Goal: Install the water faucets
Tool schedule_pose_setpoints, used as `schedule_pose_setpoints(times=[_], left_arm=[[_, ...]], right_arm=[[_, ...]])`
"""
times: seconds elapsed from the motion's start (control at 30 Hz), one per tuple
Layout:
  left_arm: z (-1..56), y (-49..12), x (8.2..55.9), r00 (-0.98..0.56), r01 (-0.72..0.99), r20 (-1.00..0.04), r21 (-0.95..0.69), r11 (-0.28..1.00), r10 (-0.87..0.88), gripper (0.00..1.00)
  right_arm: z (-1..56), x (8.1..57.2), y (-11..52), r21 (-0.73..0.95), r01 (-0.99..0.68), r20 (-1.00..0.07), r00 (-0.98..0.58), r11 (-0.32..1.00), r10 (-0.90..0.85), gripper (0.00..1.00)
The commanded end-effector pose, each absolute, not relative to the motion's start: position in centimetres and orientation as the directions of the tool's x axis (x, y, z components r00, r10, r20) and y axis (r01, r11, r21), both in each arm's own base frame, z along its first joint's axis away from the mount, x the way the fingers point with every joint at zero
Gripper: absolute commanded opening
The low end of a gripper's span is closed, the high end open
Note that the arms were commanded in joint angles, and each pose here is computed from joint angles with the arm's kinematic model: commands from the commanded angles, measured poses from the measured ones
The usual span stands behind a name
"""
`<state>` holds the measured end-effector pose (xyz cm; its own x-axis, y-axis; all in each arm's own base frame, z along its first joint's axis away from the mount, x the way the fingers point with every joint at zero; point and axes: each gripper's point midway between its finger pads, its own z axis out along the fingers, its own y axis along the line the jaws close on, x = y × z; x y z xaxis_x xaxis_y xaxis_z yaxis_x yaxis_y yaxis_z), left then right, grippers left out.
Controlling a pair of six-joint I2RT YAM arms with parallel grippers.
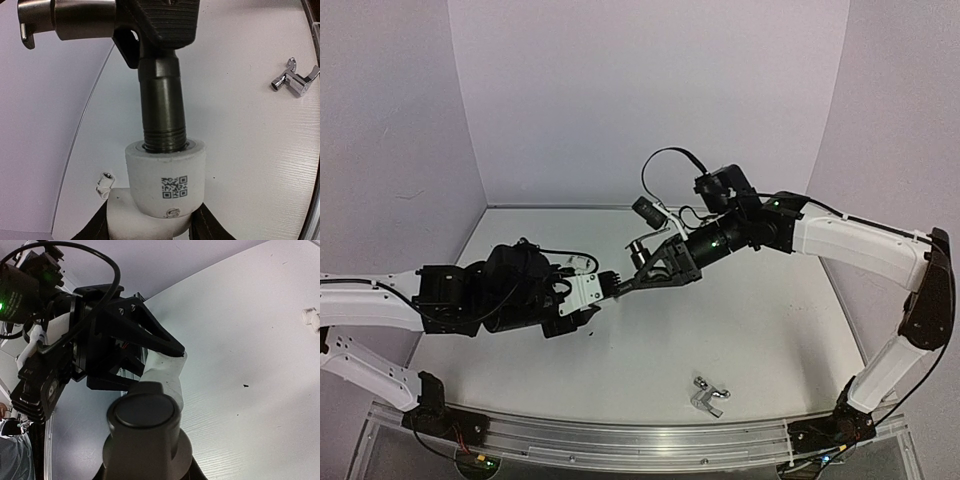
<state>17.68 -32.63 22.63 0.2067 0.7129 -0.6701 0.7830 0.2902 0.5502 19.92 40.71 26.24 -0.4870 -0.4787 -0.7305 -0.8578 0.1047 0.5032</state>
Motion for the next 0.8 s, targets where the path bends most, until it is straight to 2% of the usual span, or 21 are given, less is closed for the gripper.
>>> schedule_pose_setpoints(times=[0.0, 0.33, 0.67, 0.77], left_arm=[[30.2, -34.7, 18.6, 0.304, 0.684, -0.787, 0.572, 0.452, 0.536, 0.00], [31.2, -34.9, 19.4, 0.369, 0.571, -0.731, 0.665, 0.481, 0.574, 0.00], [30.4, -35.9, 19.5, 0.445, 0.398, -0.585, 0.808, 0.435, 0.678, 0.00], [30.4, -36.1, 19.6, 0.450, 0.374, -0.573, 0.818, 0.438, 0.685, 0.00]], right_arm=[[25.9, 20.7, 41.8, 0.556, -0.823, -0.712, -0.546, 0.121, -0.442, 0.00], [25.9, 22.0, 42.6, 0.683, -0.716, -0.628, -0.677, 0.145, -0.384, 0.00], [25.6, 22.3, 43.0, 0.788, -0.601, -0.524, -0.769, 0.135, -0.365, 0.00], [25.5, 22.5, 43.1, 0.805, -0.578, -0.506, -0.787, 0.134, -0.353, 0.00]])
